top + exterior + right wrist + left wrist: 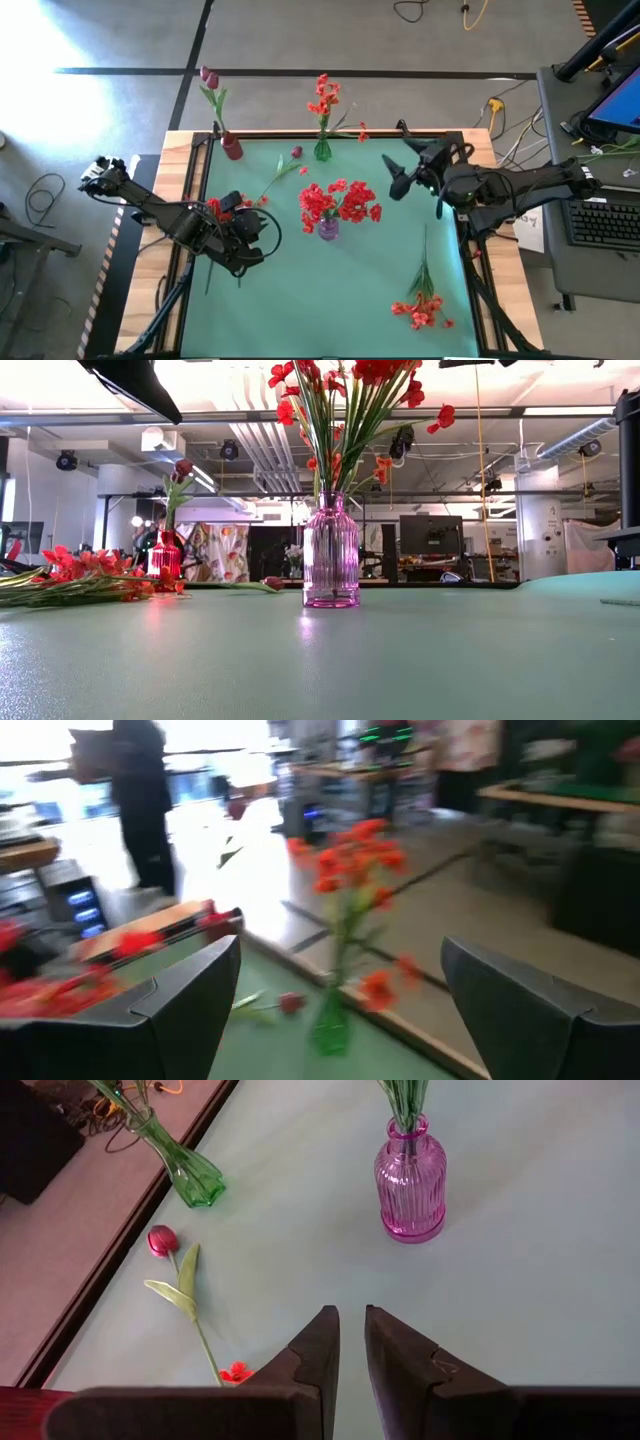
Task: Sort flowers into vase by color
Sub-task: Put the orange flowers into the green vase
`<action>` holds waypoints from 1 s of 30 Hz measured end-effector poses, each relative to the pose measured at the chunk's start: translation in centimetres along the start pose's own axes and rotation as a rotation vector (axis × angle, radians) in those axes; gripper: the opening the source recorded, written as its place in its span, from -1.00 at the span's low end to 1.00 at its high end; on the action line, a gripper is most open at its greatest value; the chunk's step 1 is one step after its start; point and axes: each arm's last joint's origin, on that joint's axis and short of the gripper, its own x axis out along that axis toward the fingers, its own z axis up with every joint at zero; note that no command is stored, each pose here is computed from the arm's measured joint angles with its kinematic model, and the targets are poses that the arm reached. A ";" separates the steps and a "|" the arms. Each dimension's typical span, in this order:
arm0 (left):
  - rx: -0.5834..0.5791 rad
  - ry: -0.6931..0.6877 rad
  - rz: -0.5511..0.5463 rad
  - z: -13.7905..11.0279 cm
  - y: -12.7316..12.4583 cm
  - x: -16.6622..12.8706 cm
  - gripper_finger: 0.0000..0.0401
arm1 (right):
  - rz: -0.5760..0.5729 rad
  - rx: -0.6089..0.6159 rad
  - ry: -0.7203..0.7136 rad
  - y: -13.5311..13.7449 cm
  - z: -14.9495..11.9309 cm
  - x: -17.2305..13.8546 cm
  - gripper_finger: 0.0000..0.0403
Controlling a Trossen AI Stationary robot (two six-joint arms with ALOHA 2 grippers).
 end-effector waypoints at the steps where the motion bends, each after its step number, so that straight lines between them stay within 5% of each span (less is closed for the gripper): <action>1: -0.003 0.000 0.000 0.0 0.0 0.0 -0.81 | -0.031 -0.001 -0.006 -0.1 0.0 0.0 0.67; 30: -0.013 0.001 0.000 0.0 0.0 0.0 -0.81 | -0.082 -0.064 0.016 -0.3 -0.6 0.0 0.67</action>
